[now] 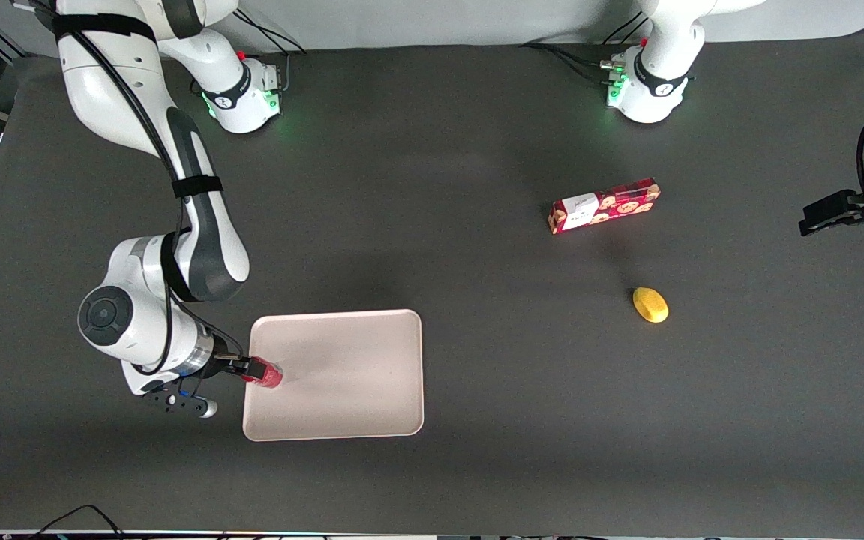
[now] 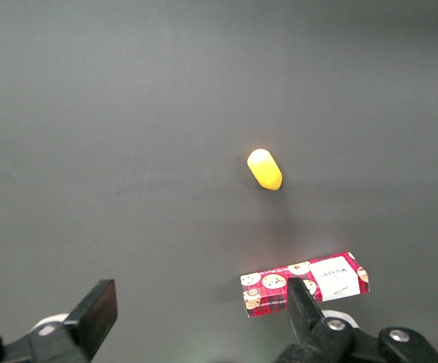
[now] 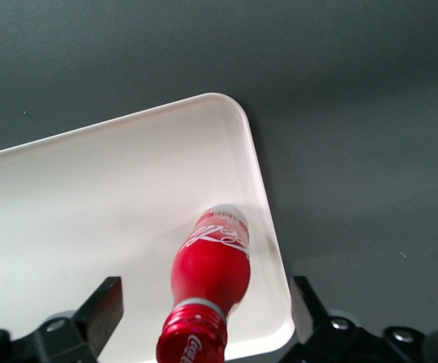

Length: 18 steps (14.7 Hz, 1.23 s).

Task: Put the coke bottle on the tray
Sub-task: 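Stand the bottle upright and lower it onto the tray, then open the right gripper and withdraw it from the bottle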

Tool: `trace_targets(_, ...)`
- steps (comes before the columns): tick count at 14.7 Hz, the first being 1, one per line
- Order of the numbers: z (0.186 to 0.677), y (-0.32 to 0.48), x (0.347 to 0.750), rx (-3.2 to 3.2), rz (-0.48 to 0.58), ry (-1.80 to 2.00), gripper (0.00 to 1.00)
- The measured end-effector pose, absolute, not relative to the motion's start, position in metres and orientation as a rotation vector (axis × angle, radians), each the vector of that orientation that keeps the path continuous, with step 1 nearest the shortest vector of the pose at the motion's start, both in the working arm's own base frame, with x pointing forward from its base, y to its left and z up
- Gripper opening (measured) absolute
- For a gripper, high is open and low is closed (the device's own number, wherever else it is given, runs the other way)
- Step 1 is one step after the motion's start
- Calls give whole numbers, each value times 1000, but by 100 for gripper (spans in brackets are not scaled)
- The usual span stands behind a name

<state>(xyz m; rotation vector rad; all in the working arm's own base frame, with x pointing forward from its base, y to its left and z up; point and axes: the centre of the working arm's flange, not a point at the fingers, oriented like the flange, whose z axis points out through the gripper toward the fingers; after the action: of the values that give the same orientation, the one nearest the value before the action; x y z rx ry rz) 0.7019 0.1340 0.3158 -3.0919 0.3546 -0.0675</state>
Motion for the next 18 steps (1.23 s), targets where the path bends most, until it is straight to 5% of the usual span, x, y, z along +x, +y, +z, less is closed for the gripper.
trace_targets(9, 358, 140, 711, -3072, -152, 291, 100)
trace_targets(13, 449, 98, 690, -3046, -66, 175, 100)
trace_targets(18, 559, 97, 606, -3080, -86, 216, 100)
